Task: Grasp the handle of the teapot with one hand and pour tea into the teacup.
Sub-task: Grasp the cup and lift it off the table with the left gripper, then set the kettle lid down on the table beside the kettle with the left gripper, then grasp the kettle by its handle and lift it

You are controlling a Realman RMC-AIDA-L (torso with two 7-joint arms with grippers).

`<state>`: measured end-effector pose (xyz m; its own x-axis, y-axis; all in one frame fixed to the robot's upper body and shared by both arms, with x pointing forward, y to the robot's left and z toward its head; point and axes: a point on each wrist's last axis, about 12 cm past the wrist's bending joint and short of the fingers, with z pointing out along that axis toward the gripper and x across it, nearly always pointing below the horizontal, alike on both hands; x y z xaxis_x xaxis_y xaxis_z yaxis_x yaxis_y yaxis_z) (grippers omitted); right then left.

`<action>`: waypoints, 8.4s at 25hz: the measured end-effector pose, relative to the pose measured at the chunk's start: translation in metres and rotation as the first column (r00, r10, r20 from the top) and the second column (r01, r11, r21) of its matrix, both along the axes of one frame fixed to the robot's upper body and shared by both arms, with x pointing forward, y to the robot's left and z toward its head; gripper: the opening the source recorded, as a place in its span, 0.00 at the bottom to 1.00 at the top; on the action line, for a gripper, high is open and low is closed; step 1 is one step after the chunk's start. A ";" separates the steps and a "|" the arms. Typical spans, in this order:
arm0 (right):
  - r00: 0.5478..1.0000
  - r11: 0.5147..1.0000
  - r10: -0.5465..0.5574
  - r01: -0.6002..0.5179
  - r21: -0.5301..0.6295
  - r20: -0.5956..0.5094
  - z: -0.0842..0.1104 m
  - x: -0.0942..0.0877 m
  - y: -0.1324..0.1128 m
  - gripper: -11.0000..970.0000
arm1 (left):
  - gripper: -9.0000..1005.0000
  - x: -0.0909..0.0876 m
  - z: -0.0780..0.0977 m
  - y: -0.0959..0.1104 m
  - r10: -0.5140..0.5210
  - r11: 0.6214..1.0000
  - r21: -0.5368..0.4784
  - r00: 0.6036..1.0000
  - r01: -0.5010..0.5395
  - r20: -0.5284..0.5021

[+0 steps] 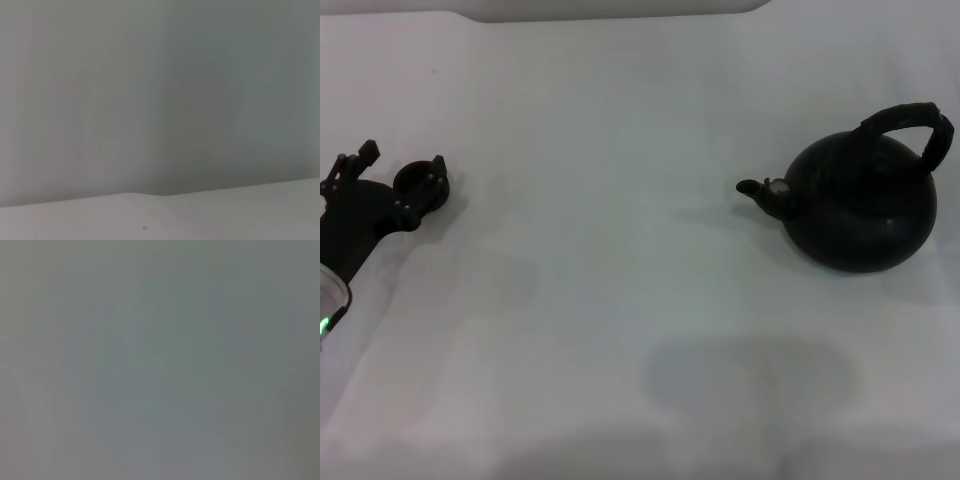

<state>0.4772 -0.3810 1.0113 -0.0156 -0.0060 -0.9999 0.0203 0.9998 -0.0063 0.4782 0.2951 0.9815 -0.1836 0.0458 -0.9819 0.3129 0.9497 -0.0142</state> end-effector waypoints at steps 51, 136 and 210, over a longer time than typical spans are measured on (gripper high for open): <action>1.000 1.000 0.014 -0.014 -0.002 -0.001 0.000 0.000 0.002 0.90 | 0.89 -0.002 -0.010 -0.002 -0.003 1.000 0.029 0.997 0.006 -0.074; 0.999 1.000 0.029 -0.029 -0.002 0.014 0.002 0.004 0.006 0.90 | 0.81 -0.011 -0.006 -0.092 -0.546 0.826 0.114 0.834 0.551 -0.075; 0.889 0.966 0.232 -0.165 0.197 -0.394 0.162 0.014 -0.019 0.83 | 0.89 -0.028 0.027 0.079 0.622 0.773 -0.311 0.759 -0.553 0.193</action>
